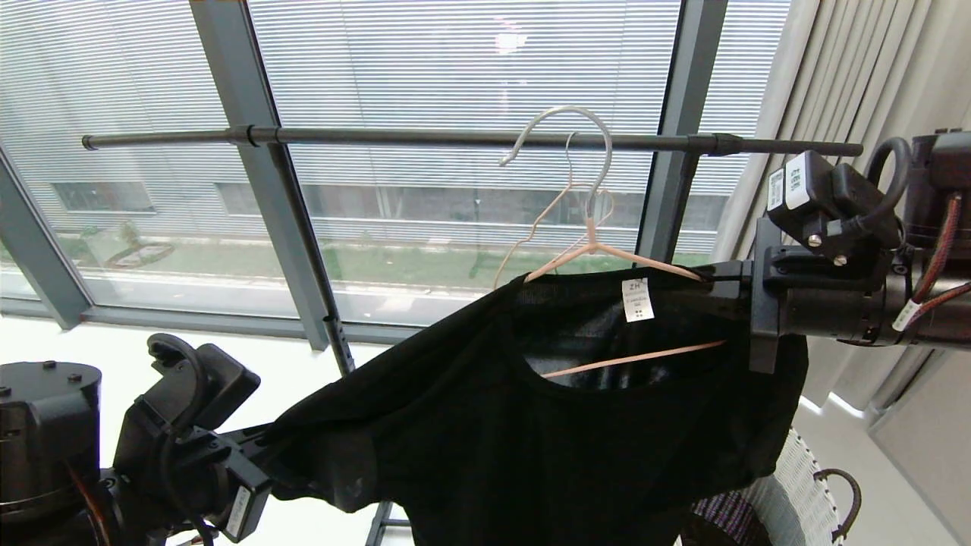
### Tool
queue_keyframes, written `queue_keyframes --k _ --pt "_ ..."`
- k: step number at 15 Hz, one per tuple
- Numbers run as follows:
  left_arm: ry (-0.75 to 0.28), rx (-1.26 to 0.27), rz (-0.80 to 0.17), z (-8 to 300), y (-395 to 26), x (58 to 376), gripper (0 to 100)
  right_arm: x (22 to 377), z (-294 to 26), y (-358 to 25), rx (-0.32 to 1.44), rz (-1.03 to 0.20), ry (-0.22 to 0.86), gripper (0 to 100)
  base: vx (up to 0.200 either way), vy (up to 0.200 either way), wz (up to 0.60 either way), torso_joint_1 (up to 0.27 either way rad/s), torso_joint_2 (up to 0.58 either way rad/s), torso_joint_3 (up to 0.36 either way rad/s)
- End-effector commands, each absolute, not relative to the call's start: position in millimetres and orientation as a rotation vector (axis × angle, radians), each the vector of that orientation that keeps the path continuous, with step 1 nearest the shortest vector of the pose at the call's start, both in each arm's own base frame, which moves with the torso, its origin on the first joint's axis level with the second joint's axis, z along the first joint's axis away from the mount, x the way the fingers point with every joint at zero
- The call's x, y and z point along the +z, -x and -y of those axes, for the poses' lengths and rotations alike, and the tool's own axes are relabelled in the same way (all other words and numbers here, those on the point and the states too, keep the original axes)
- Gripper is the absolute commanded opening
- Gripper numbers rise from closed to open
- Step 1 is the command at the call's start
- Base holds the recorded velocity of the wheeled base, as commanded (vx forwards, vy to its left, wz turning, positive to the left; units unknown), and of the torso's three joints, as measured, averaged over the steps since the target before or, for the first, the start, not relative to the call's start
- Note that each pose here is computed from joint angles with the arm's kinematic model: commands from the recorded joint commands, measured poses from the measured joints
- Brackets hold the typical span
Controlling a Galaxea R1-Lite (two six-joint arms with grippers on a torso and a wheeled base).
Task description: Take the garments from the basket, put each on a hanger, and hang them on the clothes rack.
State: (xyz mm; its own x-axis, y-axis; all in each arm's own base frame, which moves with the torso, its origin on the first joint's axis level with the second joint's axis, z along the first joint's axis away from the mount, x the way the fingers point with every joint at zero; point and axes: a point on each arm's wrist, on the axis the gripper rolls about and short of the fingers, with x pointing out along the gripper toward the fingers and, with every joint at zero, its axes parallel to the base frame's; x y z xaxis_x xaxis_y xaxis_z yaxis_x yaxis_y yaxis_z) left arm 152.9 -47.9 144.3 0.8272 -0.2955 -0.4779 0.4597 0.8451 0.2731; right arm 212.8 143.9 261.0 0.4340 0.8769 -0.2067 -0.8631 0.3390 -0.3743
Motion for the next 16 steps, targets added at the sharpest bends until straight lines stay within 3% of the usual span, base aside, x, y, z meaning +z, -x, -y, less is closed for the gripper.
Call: queue_keyframes --k 1,5,6,9,11,16 --pt "-0.381 -0.369 -0.429 40.8 -152.2 146.6 0 261.1 -141.7 -214.3 1.123 0.033 0.466 0 0.000 0.000 0.00 0.000 0.00 0.000" --pt "-0.389 -0.415 -0.408 47.5 -149.3 148.8 0 259.6 -142.9 -215.5 1.126 0.027 0.466 0 0.000 0.000 0.00 0.000 0.00 0.000" --pt "-0.390 -0.423 -0.398 48.8 -148.3 150.6 100 259.1 -142.8 -215.4 1.126 0.025 0.466 0 0.000 0.000 0.00 0.000 0.00 0.000" --pt "-0.364 -0.412 -0.396 47.9 -147.4 151.8 100 259.5 -141.7 -215.2 1.120 0.025 0.467 0 0.000 0.000 0.00 0.000 0.00 0.000" --pt "-0.310 -0.381 -0.402 46.9 -147.6 153.1 100 253.2 -137.4 -218.0 1.016 -0.030 0.481 0 0.000 0.000 0.00 0.000 0.00 0.000" --pt "-0.219 -0.017 -0.405 37.4 -155.8 161.8 100 236.4 -131.0 -221.0 0.678 -0.244 0.315 0 0.000 0.000 0.00 0.000 0.00 0.000"
